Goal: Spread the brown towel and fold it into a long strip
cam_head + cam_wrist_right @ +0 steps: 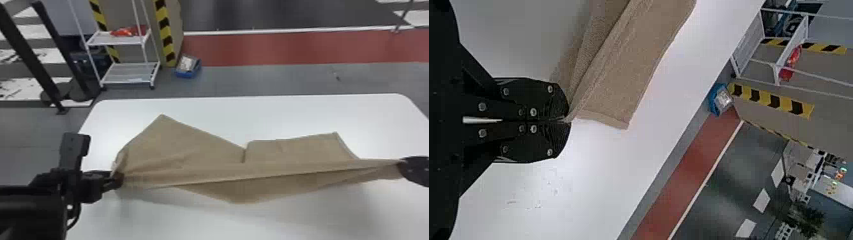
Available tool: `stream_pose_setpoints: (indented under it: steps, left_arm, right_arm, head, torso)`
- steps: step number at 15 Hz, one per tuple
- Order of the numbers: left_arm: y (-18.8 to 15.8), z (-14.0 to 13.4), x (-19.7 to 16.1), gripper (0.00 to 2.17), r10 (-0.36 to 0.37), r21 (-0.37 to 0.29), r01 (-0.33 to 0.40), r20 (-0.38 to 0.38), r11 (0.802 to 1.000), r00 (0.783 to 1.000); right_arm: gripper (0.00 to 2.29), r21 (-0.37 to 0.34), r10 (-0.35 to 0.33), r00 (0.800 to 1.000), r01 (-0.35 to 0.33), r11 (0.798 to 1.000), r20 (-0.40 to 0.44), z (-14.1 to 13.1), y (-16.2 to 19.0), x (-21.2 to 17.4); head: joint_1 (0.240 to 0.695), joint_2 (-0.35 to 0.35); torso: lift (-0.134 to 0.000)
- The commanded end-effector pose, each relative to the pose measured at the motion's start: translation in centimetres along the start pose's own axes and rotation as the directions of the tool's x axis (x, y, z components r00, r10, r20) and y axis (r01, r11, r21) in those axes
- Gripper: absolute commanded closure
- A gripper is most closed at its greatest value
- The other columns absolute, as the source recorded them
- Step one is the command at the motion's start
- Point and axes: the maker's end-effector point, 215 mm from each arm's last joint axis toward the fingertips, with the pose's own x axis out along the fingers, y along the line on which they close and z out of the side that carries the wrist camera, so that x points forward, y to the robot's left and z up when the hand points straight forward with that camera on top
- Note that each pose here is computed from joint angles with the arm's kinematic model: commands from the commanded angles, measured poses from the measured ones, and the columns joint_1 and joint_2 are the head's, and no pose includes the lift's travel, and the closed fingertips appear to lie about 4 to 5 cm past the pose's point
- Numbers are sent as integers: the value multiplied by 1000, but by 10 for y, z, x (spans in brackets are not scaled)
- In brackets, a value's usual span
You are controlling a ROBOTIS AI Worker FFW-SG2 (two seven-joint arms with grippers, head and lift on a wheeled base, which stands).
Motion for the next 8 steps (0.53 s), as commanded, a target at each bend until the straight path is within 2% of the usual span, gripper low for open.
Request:
stream_pose_setpoints:
  steps: [1, 5, 6, 8]
  left_arm:
    - [-8, 12, -5, 9, -12, 13, 11, 54, 1000, 998]
    - [24, 42, -18, 63, 28, -6, -27, 129, 1000, 991]
    - [37, 55, -25, 63, 30, 24, -35, 176, 999, 984]
    - [46, 71, -38, 63, -3, 145, -35, 256, 989, 967]
  right_arm:
    - [1328, 30, -30, 999, 31, 999, -19, -16, -19, -7]
    - [1328, 45, -38, 999, 39, 998, -32, -26, -23, -12]
    - [1328, 49, -38, 999, 40, 998, -35, -27, -23, -12]
    - [1328, 50, -39, 999, 40, 998, -32, -26, -24, -11]
  head:
    - [695, 57]
    - [695, 6]
    - [695, 11]
    - [695, 25]
  torso:
    - [-125]
    - [-125]
    - [-125]
    - [-125]
